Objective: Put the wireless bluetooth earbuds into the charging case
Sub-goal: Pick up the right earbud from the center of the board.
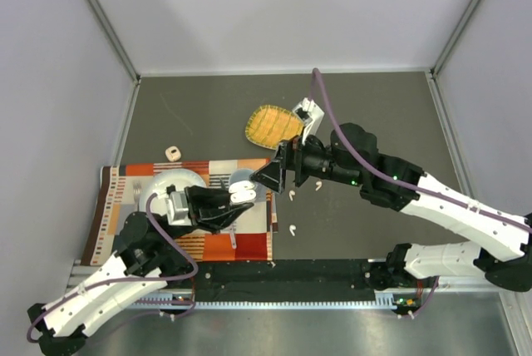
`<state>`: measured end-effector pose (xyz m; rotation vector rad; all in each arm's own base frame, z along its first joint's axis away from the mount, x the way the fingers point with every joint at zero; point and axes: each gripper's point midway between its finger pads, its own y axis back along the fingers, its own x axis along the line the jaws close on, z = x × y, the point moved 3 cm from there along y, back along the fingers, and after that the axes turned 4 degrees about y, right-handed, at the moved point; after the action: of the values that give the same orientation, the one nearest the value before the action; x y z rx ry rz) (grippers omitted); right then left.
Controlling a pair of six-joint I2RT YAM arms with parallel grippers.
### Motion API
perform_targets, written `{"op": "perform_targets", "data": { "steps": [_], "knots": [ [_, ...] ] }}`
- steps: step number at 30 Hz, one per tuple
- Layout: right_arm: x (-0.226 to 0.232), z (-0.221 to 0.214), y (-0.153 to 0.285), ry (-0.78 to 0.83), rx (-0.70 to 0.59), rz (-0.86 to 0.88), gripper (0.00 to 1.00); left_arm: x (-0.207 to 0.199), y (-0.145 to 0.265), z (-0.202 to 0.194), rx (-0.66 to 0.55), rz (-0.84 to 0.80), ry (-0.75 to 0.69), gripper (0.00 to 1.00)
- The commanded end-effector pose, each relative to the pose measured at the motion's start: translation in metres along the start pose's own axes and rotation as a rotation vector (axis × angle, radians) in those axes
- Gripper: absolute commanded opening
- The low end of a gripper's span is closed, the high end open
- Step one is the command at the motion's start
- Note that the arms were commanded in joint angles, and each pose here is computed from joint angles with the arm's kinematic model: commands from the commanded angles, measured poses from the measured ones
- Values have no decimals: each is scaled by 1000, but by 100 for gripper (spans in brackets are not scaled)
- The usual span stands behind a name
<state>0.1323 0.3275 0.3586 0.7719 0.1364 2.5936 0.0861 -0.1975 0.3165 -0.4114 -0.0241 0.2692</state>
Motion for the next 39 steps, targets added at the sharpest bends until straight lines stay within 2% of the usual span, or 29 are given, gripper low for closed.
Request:
{"op": "perform_targets", "data": {
  "steps": [1, 5, 8, 11, 15, 22, 28, 30, 32, 35, 36, 39],
  "knots": [
    [11, 34, 21, 11, -164, 28, 90, -1, 5, 20, -59, 27, -12, 0],
    [6, 40, 32, 5, -213, 2, 92, 2, 10, 17, -43, 54, -7, 0],
    [-12, 43, 43, -19, -269, -90, 94, 1, 12, 18, -43, 62, -5, 0],
    [-51, 40, 51, -103, -286, -246, 94, 2, 14, 21, -47, 72, -4, 0],
    [-98, 12, 55, -234, -174, -394, 94, 0, 16, 23, -45, 68, -1, 0],
    [-156, -37, 60, -349, 8, -636, 99, -1, 18, 27, -47, 72, -7, 0],
    [-179, -38, 74, -332, 36, -831, 99, 0, 19, 25, -40, 80, -13, 0],
    [-191, -34, 83, -311, -14, -920, 99, 1, 19, 25, -39, 82, -13, 0],
    [-210, -30, 94, -361, -50, -969, 99, 1, 19, 26, -40, 84, -12, 0],
    [-239, -28, 95, -408, -2, -947, 98, 2, 19, 24, -39, 93, -10, 0],
    [-252, -33, 89, -395, 56, -943, 98, 2, 19, 25, -40, 92, -10, 0],
    [-284, -26, 87, -375, 65, -1000, 95, 3, 19, 25, -43, 95, -10, 0]
  ]
}}
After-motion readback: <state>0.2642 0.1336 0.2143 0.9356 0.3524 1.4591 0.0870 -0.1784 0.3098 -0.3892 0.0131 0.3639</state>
